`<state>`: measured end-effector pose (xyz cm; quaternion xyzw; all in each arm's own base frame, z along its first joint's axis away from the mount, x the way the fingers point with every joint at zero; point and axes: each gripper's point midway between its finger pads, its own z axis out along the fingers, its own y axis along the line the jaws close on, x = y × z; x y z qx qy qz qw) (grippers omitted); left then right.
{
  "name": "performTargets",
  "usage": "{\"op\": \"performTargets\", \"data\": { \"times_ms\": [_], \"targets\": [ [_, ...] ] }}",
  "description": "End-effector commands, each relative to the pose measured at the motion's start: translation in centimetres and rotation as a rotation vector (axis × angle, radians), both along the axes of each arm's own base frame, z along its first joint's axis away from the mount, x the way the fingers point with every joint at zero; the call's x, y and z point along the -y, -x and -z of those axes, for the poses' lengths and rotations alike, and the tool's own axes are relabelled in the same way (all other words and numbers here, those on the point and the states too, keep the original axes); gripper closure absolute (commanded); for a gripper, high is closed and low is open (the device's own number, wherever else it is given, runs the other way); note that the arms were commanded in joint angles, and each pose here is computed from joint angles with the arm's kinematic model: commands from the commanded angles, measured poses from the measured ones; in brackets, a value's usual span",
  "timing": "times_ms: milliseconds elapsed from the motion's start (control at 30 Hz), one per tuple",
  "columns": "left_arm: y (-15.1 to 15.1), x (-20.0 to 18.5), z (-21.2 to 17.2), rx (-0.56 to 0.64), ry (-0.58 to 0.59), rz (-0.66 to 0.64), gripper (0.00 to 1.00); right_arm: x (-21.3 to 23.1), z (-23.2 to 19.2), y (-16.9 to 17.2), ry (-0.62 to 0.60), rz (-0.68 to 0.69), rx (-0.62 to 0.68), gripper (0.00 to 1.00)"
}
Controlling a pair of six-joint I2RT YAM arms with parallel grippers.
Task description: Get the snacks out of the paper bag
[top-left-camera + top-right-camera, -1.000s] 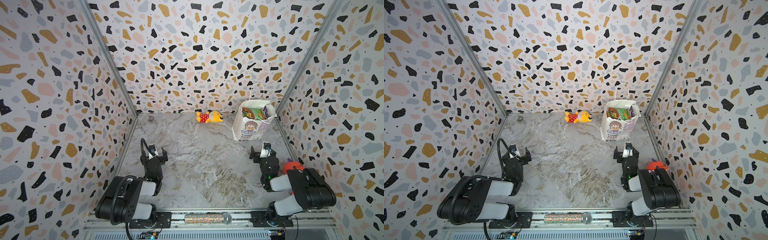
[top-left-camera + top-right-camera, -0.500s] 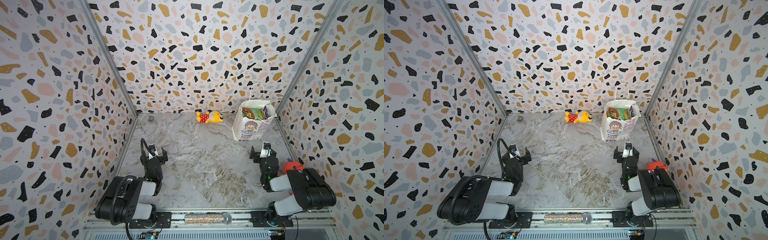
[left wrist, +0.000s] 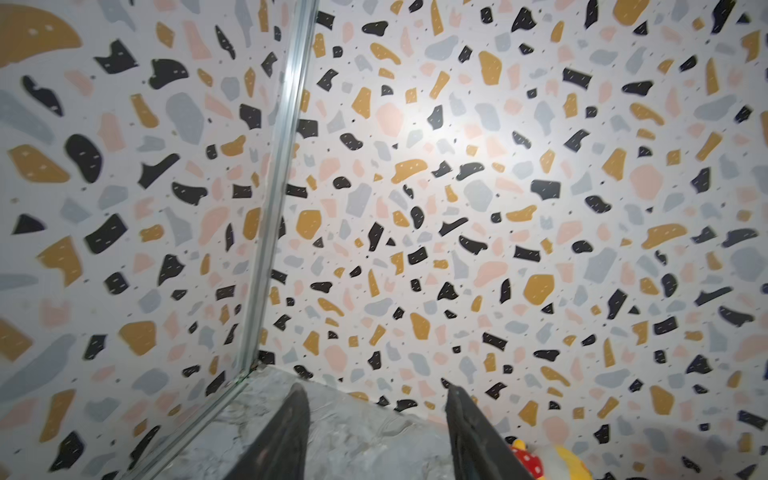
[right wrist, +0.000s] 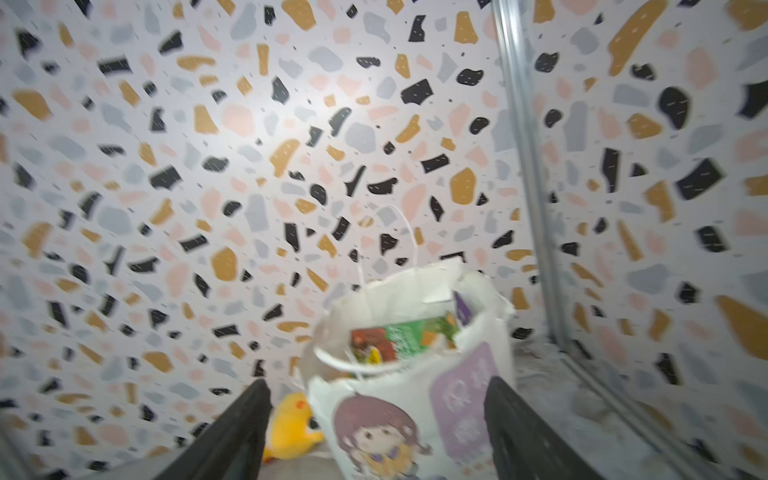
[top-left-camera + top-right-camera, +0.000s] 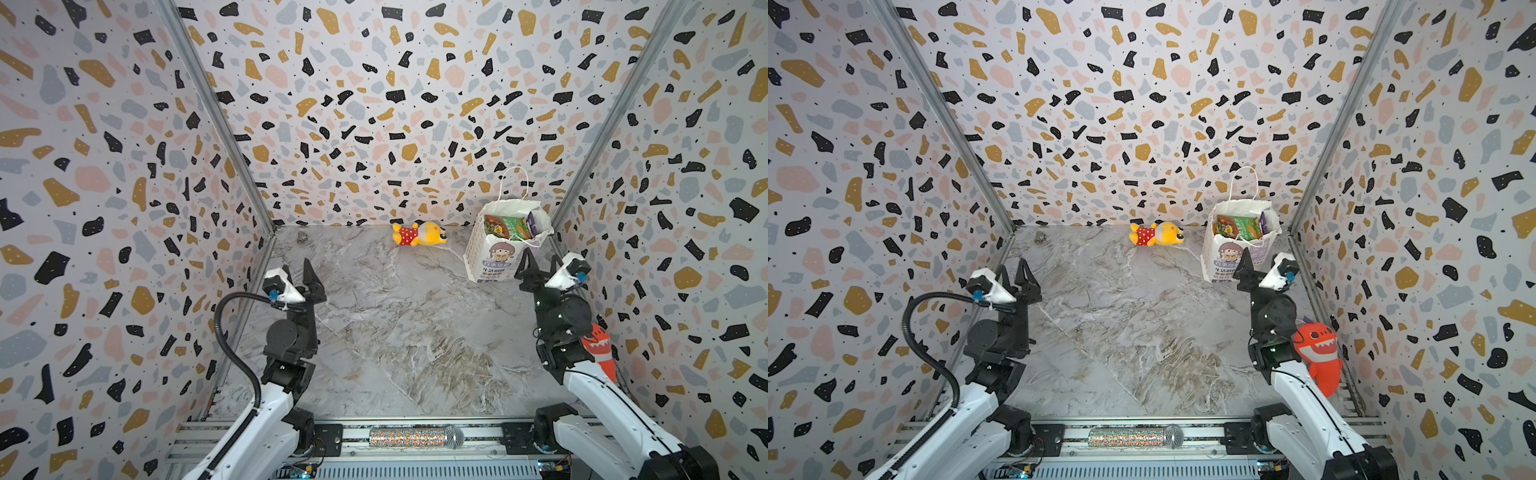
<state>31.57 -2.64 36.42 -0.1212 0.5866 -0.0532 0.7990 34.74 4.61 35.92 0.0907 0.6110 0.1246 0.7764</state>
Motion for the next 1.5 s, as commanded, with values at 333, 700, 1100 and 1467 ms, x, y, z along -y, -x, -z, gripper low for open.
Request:
{"op": "performTargets", "data": {
  "times_ms": [333, 700, 1100, 1467],
  "targets": [
    [-11.2, 16.6, -1.2, -0.379, -0.127, 0.504, 0.46, -1.0, -5.6, -11.5, 0.140, -0.199, -0.412, 0.33],
    [-11.1, 25.8, 1.0, -0.353, -0.187, 0.712, 0.43, 11.3, -2.8, -23.1, 0.055, -0.122, -0.579, 0.48],
    [-12.6, 27.5, 7.1, -0.423, -0.175, 0.738, 0.41, 15.8, 8.8, -29.7, -0.052, -0.295, -0.632, 0.74],
    [-11.7, 26.5, 7.5, -0.430, -0.156, 0.725, 0.39, 12.3, 15.4, -31.5, -0.086, -0.503, -0.633, 0.75]
  ]
}}
